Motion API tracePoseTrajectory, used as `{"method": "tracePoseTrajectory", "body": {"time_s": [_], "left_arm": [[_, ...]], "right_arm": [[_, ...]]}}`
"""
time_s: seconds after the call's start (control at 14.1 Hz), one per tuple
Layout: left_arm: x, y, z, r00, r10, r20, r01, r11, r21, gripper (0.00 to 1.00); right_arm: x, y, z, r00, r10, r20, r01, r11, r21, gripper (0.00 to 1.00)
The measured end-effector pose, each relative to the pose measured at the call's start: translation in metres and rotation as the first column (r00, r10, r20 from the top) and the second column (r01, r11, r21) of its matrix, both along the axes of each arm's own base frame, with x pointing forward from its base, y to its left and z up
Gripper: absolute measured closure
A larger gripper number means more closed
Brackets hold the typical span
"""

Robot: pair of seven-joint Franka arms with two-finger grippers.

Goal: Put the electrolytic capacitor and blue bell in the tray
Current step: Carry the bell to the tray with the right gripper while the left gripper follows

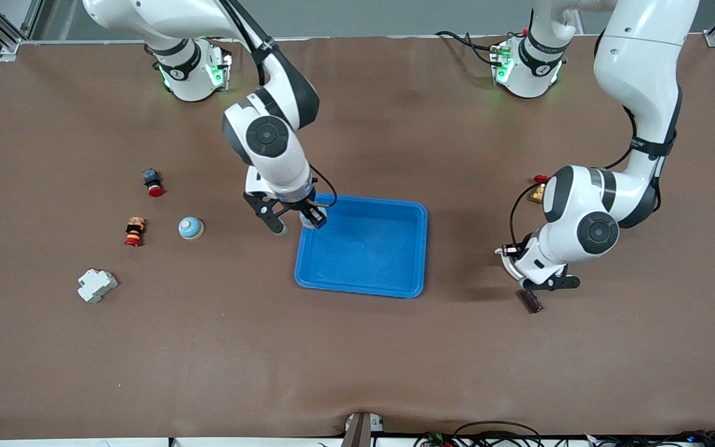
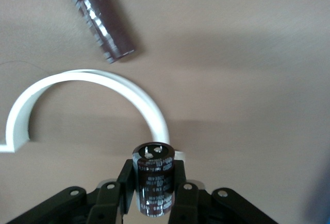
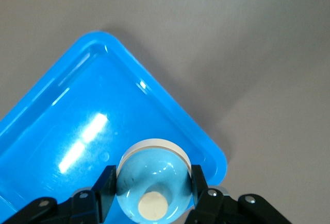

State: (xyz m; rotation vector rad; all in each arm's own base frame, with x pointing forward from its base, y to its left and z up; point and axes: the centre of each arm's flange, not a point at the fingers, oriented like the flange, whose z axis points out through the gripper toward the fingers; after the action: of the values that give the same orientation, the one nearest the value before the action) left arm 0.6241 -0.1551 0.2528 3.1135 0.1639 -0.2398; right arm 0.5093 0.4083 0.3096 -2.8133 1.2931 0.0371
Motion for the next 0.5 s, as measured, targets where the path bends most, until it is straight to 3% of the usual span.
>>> {"method": "tracePoseTrajectory", "body": {"time_s": [0.28,0.5], "left_arm": [[-0.007,-0.083,0.028,0.980,0.197,0.038,-0.198,0.980,0.011,0.67],[-0.023,-0.132,0.034,0.955,0.298,0.012,-0.297,0.954,-0.023,0.67]], "right_arm": [[-0.007,0.027,-0.036,0.999,-0.029,-0.025,0.028,0.999,-0.023,0.37],[-0.001,0.036,-0.059,0.999,-0.049,-0.010,0.049,0.999,-0.012,0.37]]}}
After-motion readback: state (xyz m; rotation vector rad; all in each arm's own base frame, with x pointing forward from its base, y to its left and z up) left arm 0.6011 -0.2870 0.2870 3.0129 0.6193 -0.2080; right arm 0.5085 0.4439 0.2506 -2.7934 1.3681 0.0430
